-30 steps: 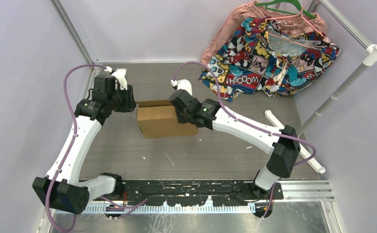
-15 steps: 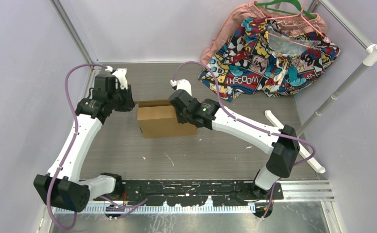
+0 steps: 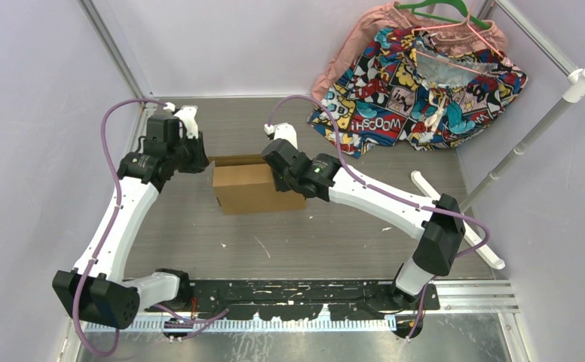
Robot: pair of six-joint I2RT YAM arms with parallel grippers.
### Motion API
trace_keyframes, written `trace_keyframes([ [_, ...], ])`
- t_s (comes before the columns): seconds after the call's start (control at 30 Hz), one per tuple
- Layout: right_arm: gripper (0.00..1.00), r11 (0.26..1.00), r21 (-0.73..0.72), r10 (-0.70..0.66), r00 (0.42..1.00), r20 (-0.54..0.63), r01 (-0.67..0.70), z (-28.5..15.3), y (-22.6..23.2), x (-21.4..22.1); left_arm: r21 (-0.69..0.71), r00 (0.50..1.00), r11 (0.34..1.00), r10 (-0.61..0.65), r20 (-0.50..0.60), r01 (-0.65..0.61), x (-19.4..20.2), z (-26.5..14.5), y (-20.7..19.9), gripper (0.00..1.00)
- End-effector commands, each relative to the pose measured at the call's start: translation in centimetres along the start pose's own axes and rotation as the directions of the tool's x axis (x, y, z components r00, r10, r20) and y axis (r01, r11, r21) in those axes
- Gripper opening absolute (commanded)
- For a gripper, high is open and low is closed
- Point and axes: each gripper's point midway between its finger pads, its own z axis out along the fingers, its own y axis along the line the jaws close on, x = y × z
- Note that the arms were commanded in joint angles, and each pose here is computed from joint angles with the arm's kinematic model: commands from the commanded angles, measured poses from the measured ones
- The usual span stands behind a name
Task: Fold the paper box
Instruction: Close the paper box at the center of the board.
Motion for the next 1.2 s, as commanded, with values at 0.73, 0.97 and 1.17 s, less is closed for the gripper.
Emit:
trace_keyframes([
  [0.73,0.27,1.000,0.000,-0.009,1.000,-0.008,0.009,0.26,0.29,0.21,-0.005,0.999,1.000,-0.007,0.048,0.007,-1.97,-0.50,0.09,0.09],
  [0.97,0.27,1.000,0.002,-0.008,1.000,-0.006,0.008,0.18,0.19,0.19,-0.004,0.999,1.000,-0.015,0.036,0.016,-2.12,-0.41,0.00,0.05],
  [1.17,0.27,1.000,0.002,-0.010,1.000,-0.010,0.010,0.27,0.21,0.33,-0.005,0.999,1.000,-0.021,0.034,0.021,-2.25,-0.55,-0.01,0.05],
])
